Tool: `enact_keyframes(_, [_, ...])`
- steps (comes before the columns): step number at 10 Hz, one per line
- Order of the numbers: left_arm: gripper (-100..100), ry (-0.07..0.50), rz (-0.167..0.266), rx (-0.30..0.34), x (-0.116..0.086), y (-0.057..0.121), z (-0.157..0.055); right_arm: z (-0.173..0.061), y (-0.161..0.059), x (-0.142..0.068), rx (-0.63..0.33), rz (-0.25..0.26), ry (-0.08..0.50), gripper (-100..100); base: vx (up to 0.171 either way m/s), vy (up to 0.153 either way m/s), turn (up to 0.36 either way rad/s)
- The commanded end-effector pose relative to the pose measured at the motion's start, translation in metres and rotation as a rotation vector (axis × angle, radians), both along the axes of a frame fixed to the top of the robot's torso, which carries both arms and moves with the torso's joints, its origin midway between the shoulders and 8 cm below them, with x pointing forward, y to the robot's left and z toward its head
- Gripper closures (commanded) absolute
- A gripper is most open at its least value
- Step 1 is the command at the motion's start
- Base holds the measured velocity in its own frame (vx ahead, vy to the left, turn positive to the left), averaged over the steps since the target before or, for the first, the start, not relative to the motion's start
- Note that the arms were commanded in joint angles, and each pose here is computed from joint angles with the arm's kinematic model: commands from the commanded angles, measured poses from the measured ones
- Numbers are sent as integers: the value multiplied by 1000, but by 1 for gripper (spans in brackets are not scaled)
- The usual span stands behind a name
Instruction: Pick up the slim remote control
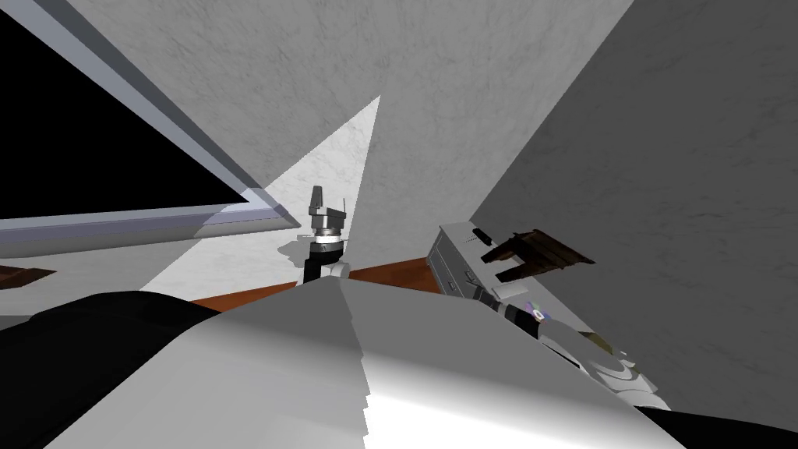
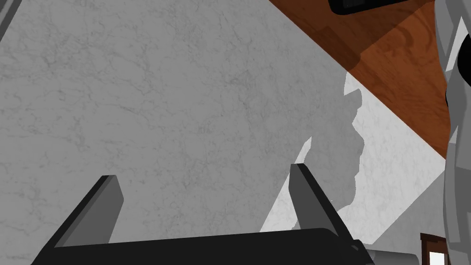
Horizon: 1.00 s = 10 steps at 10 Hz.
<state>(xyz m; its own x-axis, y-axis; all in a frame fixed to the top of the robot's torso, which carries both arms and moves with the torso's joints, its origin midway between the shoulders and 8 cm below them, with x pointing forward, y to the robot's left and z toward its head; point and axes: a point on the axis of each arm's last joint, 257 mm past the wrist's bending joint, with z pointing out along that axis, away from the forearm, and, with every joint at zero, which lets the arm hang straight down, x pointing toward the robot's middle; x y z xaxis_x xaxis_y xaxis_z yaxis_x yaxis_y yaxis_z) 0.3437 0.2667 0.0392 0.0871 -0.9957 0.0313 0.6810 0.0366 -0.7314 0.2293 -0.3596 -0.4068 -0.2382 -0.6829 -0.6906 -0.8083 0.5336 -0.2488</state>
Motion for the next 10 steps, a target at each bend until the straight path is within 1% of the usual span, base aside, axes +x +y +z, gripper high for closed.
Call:
enact_keyframes(1, [0, 0, 0, 0, 0, 0, 0, -12, -27, -14, -85, 40, 35, -100, 10, 3, 224])
enact_keyframes(2, [0, 0, 0, 0, 0, 0, 0, -21, -50, -29, -152, 70, 68, -100, 26, -8, 429])
enact_keyframes(3, [0, 0, 0, 0, 0, 0, 0, -25, -61, -34, -172, 63, 82, -100, 25, -24, 92])
enact_keyframes(4, [0, 0, 0, 0, 0, 0, 0, -30, -82, -47, -238, 104, 111, -100, 24, -18, 140])
enact_keyframes(5, [0, 0, 0, 0, 0, 0, 0, -32, -90, -51, -248, 91, 124, -100, 18, -17, 112])
enact_keyframes(7, [0, 0, 0, 0, 0, 0, 0, -40, -138, -83, -371, 150, 197, -100, 20, -25, 288])
enact_keyframes(8, [0, 0, 0, 0, 0, 0, 0, -41, -146, -87, -381, 141, 209, -100, 22, -32, 99])
enact_keyframes(9, [0, 0, 0, 0, 0, 0, 0, -43, -171, -105, -437, 163, 251, -100, 28, -30, 154])
enact_keyframes(10, [0, 0, 0, 0, 0, 0, 0, -43, -171, -105, -438, 162, 251, -100, 20, -31, 84])
